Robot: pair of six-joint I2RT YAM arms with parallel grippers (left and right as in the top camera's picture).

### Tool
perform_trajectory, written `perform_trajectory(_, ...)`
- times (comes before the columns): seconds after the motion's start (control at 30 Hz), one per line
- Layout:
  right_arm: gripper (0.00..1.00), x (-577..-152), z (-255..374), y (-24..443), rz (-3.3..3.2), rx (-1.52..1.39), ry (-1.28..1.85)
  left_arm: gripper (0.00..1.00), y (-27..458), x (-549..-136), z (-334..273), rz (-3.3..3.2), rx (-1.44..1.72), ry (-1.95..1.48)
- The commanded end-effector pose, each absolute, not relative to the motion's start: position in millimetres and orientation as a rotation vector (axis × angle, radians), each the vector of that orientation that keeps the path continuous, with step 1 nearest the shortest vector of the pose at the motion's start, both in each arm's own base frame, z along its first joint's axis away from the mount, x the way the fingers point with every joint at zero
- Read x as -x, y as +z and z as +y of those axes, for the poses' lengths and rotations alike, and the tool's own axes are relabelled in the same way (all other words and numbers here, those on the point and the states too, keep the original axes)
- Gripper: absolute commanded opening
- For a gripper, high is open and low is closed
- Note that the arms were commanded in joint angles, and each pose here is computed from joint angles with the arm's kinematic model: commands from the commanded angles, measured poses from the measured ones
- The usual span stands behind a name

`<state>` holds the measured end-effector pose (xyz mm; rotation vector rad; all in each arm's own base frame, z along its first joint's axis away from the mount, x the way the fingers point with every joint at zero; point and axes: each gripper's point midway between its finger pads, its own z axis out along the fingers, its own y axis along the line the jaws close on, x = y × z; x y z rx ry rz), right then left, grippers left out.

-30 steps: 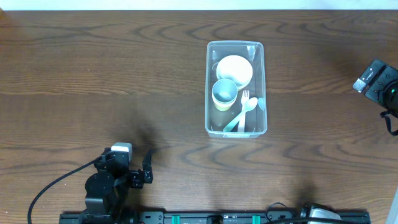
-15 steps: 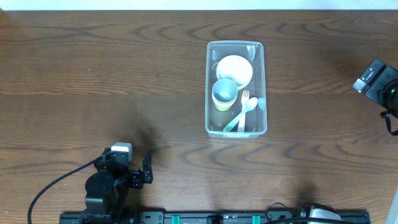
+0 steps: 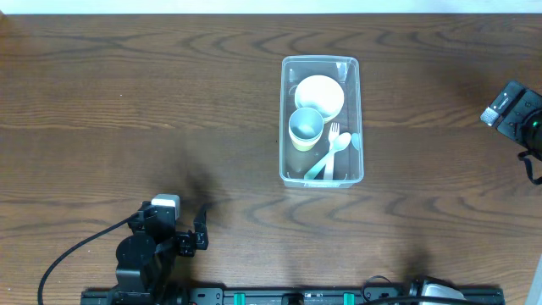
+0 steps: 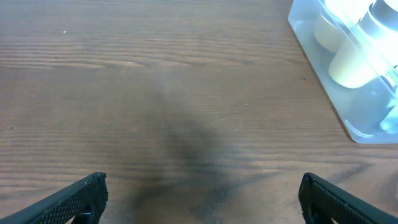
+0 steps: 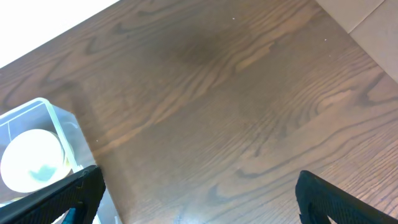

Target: Pack container

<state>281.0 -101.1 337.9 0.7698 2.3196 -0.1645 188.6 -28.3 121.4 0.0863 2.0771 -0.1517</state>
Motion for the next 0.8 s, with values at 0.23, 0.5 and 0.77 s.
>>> perform_trajectory(0.23,0.99,-266,-98,343,2.300,-0.762,-0.179,0.98,121,-189,-28,2.074,-0.078,-0.155)
perform_trajectory(0.5,0.99,-229,-77,338,2.253,-0.654,-0.170,0.98,121,-189,-28,2.074,-0.078,-0.155)
perform_trajectory(0.77,0.99,-230,-24,288,2.089,-0.173,-0.019,0.98,121,-189,-28,2.074,-0.079,-0.156)
